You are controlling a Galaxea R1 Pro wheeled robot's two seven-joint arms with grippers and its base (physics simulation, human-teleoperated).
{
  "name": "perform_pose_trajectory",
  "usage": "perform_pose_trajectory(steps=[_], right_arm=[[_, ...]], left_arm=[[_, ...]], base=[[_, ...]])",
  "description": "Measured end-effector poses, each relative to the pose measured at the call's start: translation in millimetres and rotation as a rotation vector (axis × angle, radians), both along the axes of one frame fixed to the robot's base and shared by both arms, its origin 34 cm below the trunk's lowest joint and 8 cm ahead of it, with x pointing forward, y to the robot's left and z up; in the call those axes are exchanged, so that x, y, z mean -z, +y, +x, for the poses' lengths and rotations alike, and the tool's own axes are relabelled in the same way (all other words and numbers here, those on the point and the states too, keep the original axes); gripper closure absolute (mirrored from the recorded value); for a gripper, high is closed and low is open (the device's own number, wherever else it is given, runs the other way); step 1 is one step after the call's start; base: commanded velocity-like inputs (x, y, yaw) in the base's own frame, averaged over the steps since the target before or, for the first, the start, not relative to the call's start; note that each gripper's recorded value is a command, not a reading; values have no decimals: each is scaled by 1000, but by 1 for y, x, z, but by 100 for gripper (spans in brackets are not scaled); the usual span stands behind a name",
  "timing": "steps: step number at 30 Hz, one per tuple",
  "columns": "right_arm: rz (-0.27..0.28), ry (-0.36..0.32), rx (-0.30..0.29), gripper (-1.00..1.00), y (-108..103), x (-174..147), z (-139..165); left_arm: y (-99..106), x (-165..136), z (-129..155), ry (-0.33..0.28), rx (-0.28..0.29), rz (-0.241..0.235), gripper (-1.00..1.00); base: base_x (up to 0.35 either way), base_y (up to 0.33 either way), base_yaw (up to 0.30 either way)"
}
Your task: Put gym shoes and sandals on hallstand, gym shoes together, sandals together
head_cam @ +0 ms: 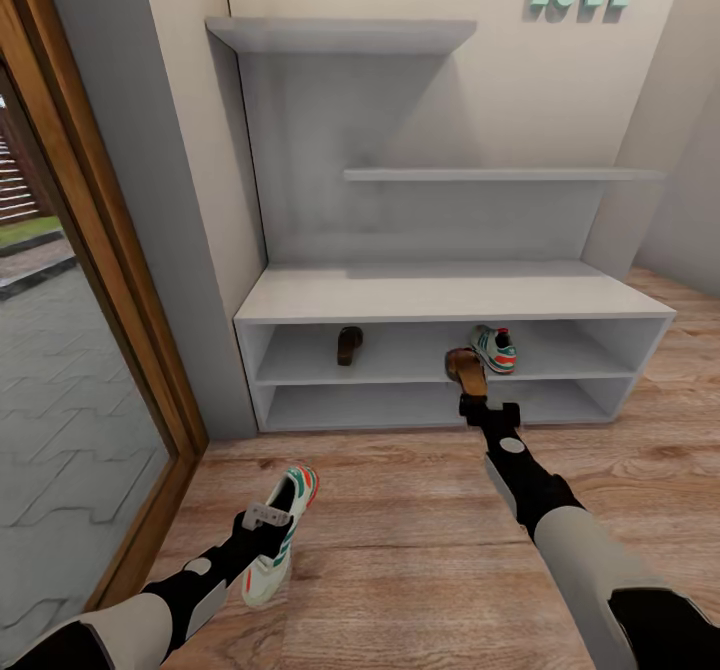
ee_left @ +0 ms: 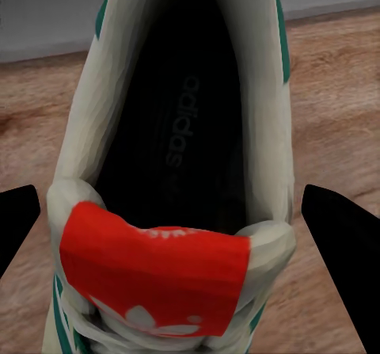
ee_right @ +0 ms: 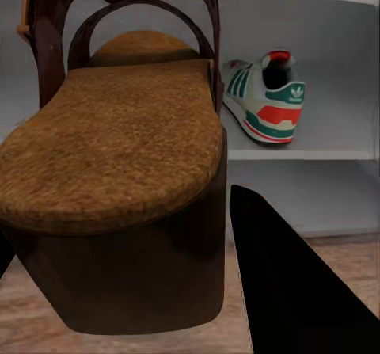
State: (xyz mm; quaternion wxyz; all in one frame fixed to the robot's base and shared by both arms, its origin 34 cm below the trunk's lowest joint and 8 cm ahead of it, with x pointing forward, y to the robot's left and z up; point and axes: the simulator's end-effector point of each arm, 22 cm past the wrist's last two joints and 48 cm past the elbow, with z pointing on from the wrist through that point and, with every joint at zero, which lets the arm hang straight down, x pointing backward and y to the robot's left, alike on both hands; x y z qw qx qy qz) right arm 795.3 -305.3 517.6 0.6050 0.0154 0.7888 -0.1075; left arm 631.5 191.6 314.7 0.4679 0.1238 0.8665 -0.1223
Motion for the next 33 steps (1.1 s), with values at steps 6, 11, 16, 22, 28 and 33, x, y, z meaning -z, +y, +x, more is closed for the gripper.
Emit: perform_pose_trajectory(steps=[6,11,16,22,28,33], right_arm=[[-2,-26,13,100,-2,-18,6],[-3,-24,16,100,-4,-18,6],[-3,5,17,100,-4,-4,1],[-4,20,17,100,-4,3,-1],[-2,23,15,100,-3,4,-1],[0,22,14,100,-1,4,-1]], left_arm=[[17,3,-1,5,-19,16,100],[49,4,3,3,-85,52,100],[42,15,-4,69,-100,49,100],[43,44,-29,254,-117,61,100],[43,55,-42,332,-121,68,100],[44,57,-45,347,-124,69,100]], base=[[0,0,0],[0,0,0],[0,0,0],[0,0,0],[0,0,0],[0,0,0]])
